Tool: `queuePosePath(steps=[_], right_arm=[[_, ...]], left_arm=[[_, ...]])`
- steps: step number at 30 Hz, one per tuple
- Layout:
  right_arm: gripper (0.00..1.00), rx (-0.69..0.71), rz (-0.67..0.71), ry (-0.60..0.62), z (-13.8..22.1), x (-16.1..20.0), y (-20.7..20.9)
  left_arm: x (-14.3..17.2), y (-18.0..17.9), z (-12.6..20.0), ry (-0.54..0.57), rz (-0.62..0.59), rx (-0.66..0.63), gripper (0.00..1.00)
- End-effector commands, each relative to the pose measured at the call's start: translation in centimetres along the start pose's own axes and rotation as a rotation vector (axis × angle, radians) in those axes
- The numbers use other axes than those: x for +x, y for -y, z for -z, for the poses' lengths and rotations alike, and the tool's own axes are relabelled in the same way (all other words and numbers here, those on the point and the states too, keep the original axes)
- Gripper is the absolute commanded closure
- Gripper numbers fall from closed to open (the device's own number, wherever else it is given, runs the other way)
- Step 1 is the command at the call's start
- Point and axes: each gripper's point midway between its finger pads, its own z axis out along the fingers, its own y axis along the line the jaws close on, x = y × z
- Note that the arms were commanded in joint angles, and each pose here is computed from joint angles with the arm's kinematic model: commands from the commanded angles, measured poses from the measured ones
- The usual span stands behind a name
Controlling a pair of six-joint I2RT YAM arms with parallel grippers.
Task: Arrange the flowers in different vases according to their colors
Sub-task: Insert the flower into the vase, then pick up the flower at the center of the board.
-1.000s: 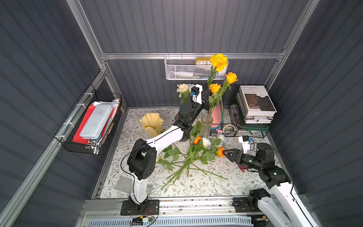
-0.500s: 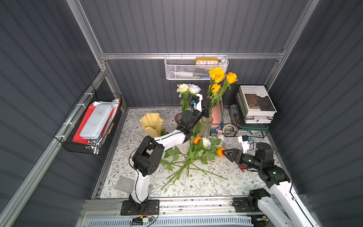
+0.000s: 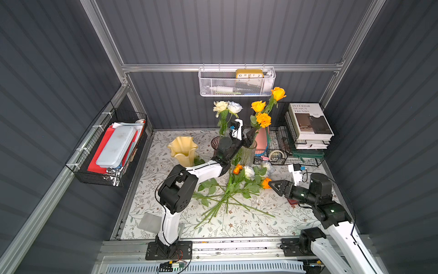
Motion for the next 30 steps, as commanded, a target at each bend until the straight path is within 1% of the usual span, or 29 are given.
queuePosePath(steps=[1,2,8,12,17,22,25,26,28,30], right_arm=[[0.28,-0.013,0.011,-0.005,-0.1,0.2,0.0],[0.28,-0.013,0.01,-0.006,-0.1,0.2,0.0],[0.28,0.01,-0.006,-0.007,-0.3,0.2,0.6],[0.28,0.063,-0.033,-0.003,-0.4,0.2,1.6],[0.28,0.078,-0.065,-0.026,-1.0,0.8,2.6],[0.28,0.081,-0.069,-0.029,-1.2,0.9,2.8],[0.28,0.084,-0.071,-0.034,-1.2,1.0,2.9],[0.28,0.087,-0.073,-0.035,-1.2,1.0,3.0],[0.28,0.092,-0.079,-0.037,-1.3,1.1,3.2],[0.27,0.102,-0.088,-0.038,-1.4,1.3,3.6]], left_arm=[[-3.7,-1.0,1.6,0.045,0.003,-0.079,0.36],[-3.9,-1.3,2.0,0.044,0.007,-0.103,0.32],[-5.4,-2.3,3.9,-0.007,0.038,-0.192,0.27],[-6.3,-2.6,5.5,-0.047,0.076,-0.237,0.25],[-5.7,-3.2,7.2,-0.128,0.103,-0.293,0.25],[-5.9,-4.5,10.1,-0.15,0.124,-0.394,0.24],[-6.4,-5.0,12.2,-0.151,0.16,-0.443,0.24],[-6.5,-5.0,13.0,-0.154,0.17,-0.453,0.24],[-5.8,-3.8,14.1,-0.194,0.181,-0.406,0.24],[-3.6,-2.3,15.3,-0.283,0.206,-0.356,0.24]])
